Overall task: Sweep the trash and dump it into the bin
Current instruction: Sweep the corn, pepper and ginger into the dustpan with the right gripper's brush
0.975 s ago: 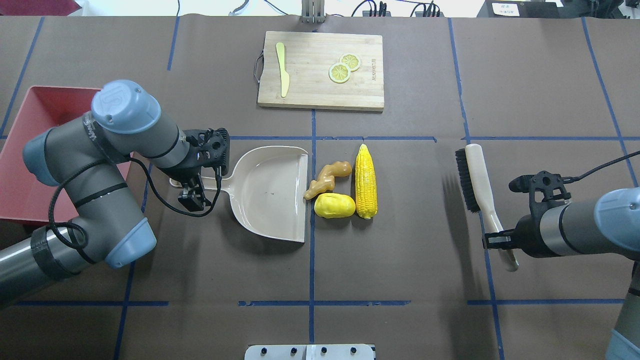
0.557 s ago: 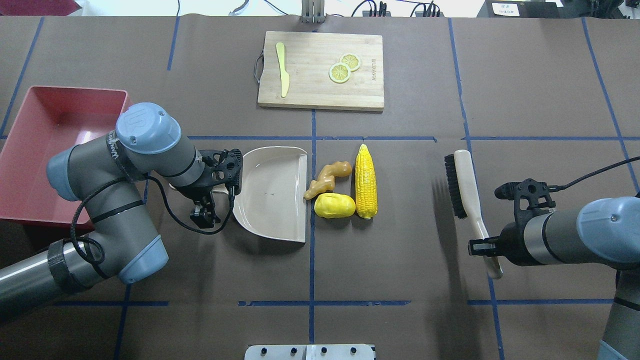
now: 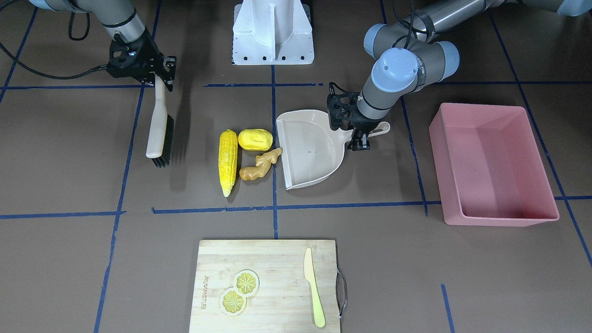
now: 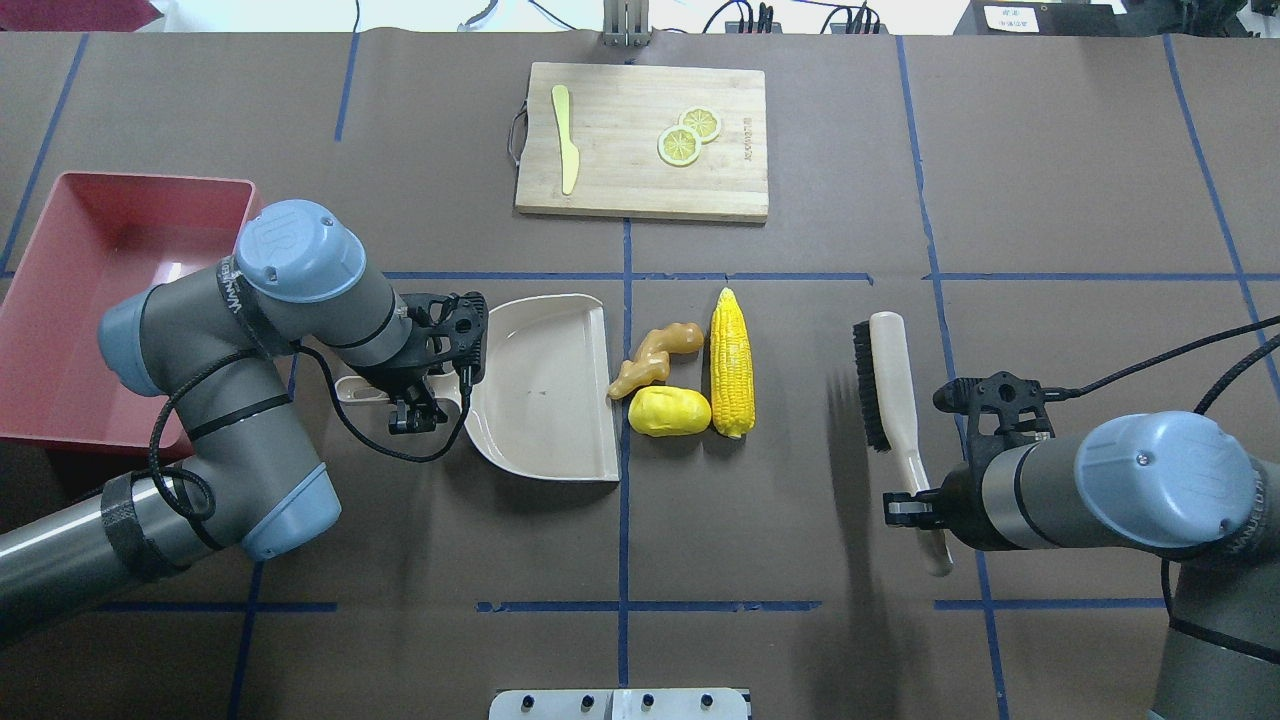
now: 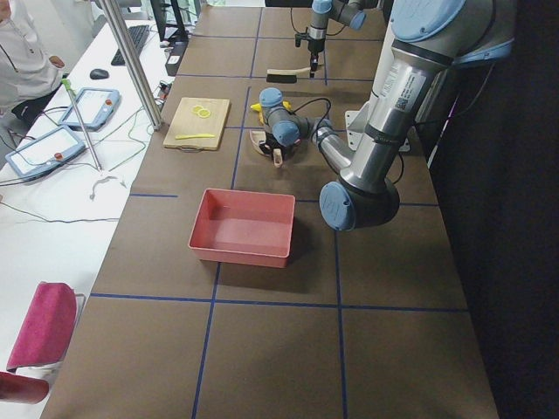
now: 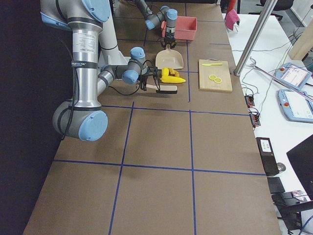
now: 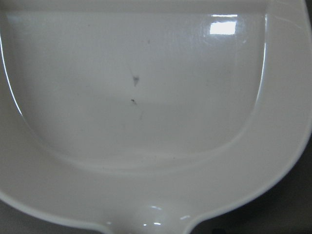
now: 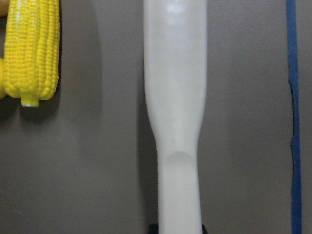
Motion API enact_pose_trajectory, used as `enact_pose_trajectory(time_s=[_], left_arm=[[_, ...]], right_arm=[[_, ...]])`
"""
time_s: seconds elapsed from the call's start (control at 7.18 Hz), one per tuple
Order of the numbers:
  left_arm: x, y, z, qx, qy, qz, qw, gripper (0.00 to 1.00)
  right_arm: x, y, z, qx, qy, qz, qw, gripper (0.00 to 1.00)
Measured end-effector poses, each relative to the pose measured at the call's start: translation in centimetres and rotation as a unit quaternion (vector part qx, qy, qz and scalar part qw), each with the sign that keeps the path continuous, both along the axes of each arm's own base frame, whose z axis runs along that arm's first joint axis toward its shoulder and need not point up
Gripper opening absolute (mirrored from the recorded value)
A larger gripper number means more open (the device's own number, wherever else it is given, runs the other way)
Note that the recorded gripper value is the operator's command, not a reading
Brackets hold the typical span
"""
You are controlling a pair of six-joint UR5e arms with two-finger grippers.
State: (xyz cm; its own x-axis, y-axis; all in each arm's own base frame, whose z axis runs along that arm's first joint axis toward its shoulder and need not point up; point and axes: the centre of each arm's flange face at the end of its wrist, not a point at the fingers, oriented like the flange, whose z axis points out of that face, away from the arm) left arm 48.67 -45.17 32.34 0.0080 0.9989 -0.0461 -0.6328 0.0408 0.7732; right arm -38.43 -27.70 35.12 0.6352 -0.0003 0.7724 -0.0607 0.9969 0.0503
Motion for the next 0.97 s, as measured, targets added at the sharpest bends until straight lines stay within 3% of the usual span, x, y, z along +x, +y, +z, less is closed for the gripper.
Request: enact_pose_trajectory(time_s=[0.42, 0.97], left_arm=[[0.1, -0.9, -1.5, 0.022, -0.001, -0.018, 0.9996, 0.05], [0.6, -1.3, -2.3, 0.024, -0.008, -0.028, 0.9993, 0.05]], right_arm=[[-3.0, -0.5, -2.1, -0.016, 0.011, 0.001, 0.9998, 0.0], [-7.7, -1.2, -4.7, -0.03, 0.018, -0.002, 0.9994, 0.0]])
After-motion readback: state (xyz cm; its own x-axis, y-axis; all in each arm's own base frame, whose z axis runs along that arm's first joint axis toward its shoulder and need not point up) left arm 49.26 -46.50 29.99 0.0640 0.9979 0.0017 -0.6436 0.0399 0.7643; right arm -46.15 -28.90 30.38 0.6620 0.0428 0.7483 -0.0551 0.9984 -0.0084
